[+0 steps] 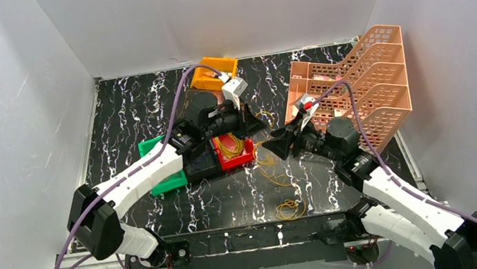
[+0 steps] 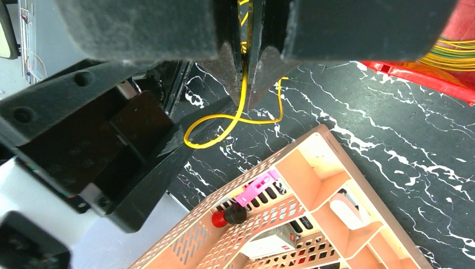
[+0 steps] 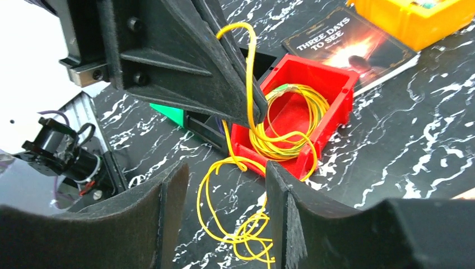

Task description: Untangle the cables

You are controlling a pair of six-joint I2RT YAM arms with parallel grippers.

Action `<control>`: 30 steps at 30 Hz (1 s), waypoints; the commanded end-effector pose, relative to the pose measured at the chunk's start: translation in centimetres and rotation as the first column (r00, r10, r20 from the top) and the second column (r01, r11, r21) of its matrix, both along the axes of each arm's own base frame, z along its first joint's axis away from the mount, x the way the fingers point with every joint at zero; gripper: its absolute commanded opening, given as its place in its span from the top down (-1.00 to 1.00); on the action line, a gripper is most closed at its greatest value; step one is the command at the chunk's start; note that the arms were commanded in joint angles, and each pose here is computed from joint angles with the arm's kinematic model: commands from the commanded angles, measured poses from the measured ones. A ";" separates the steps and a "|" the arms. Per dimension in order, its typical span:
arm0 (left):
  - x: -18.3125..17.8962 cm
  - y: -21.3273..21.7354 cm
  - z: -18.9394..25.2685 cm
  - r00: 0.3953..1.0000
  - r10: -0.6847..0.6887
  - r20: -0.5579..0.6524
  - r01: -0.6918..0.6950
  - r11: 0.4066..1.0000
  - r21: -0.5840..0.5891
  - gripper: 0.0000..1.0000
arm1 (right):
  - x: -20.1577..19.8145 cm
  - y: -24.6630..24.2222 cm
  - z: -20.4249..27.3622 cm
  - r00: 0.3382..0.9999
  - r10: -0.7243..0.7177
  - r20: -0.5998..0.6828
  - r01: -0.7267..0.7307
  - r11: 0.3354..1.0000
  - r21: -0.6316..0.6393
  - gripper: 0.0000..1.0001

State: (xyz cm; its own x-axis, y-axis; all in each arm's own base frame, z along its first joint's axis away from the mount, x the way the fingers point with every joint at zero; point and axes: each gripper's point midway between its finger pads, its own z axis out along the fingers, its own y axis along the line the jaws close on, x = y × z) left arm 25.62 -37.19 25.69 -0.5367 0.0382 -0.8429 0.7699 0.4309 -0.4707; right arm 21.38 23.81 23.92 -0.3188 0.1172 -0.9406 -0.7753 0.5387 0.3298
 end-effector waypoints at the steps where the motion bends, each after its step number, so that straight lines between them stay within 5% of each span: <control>1: -0.1 -0.3 2.5 0.999 -0.013 0.038 0.015 0.999 -0.044 1.00 | 0.3 1.4 2.5 0.998 0.035 0.055 -0.044 0.986 0.162 -0.18; 20: -0.6 -0.6 2.8 1.000 -0.025 -0.012 0.025 0.998 -0.062 1.00 | 4.8 2.1 0.8 0.994 -0.106 0.016 0.093 0.931 0.352 0.02; 25: -0.6 -1.0 3.6 0.999 -0.032 -0.015 0.031 0.998 -0.060 1.00 | 7.4 1.8 -3.7 0.963 -0.217 -0.161 0.252 0.938 0.239 0.28; 30: 0.6 -0.7 6.8 1.000 0.017 0.025 -0.016 0.999 -0.038 1.00 | 6.5 0.5 -8.3 0.931 -0.267 -0.251 0.308 0.941 0.140 0.32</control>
